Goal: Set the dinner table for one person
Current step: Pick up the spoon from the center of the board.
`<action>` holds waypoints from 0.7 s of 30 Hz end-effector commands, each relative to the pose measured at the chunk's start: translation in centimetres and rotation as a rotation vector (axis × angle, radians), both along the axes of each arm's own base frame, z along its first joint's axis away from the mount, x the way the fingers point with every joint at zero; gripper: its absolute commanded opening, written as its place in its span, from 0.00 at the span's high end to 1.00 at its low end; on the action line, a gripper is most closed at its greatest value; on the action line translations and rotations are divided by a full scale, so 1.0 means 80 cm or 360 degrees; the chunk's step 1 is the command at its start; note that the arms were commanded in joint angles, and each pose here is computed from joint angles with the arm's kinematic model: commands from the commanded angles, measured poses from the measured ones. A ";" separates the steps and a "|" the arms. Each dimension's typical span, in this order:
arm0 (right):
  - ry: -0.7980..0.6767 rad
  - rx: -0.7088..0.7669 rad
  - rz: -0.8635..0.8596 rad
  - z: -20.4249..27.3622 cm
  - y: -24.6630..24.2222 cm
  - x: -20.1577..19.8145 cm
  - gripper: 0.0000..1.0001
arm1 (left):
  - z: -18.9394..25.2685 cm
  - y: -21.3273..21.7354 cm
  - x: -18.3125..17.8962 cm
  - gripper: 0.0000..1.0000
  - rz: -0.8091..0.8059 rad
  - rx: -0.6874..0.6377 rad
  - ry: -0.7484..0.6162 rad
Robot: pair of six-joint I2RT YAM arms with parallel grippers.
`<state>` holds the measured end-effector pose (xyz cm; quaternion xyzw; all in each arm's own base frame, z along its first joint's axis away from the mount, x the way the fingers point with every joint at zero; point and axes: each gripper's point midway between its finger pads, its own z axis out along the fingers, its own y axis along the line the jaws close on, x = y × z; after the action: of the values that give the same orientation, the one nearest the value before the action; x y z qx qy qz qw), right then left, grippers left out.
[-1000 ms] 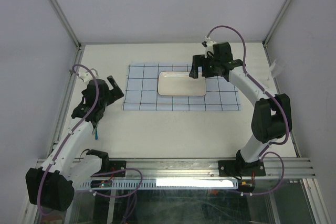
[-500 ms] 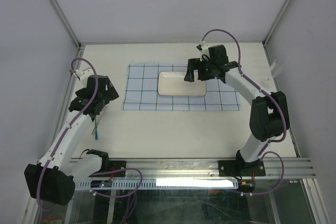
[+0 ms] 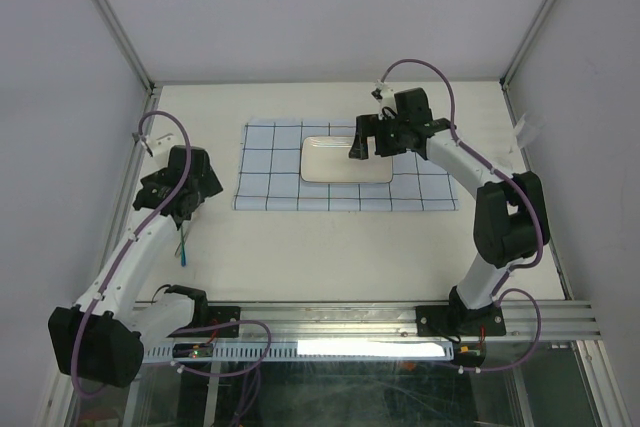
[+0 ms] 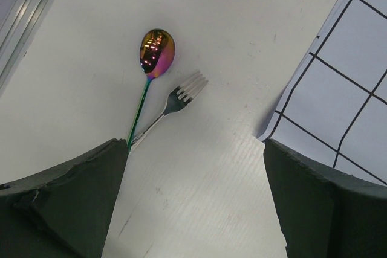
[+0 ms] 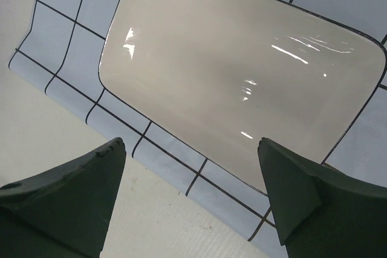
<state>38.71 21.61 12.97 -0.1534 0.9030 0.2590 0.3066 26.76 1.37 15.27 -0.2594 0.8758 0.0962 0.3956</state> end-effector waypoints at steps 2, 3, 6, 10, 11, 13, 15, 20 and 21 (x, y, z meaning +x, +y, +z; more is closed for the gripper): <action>-0.0140 0.0076 0.0018 0.039 0.007 0.006 0.06 | 0.023 0.009 0.010 0.01 -0.0087 0.0083 -0.0087; -0.0141 0.0074 0.0016 0.038 0.007 0.006 0.06 | 0.024 0.015 0.011 0.01 -0.0088 0.0093 -0.0086; -0.0142 0.0070 0.0012 0.037 0.005 0.005 0.06 | 0.024 0.022 0.016 0.01 -0.0142 0.0041 -0.0083; -0.0136 0.0064 0.0009 0.035 0.004 0.004 0.06 | 0.018 0.034 0.021 0.01 -0.0171 0.0004 -0.0052; -0.0139 0.0062 0.0007 0.035 0.004 0.004 0.06 | 0.013 0.034 0.023 0.01 -0.0198 -0.0012 -0.0029; -0.0137 0.0057 0.0004 0.034 0.003 0.004 0.06 | 0.002 0.038 0.025 0.01 -0.0227 -0.0043 0.0017; -0.0132 0.0060 0.0003 0.032 0.004 0.004 0.06 | -0.015 0.042 0.027 0.01 -0.0241 -0.0074 0.0077; -0.0122 0.0045 -0.0003 0.028 0.002 0.005 0.06 | -0.023 0.043 0.035 0.01 -0.0293 -0.0120 0.0125; -0.0123 0.0045 -0.0001 0.028 0.002 0.004 0.06 | -0.024 0.047 0.037 0.01 -0.0288 -0.0103 0.0136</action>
<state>38.40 21.50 12.50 -0.1529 0.9045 0.2585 0.3027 27.95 5.30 12.18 -0.2207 0.9152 0.0617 0.3315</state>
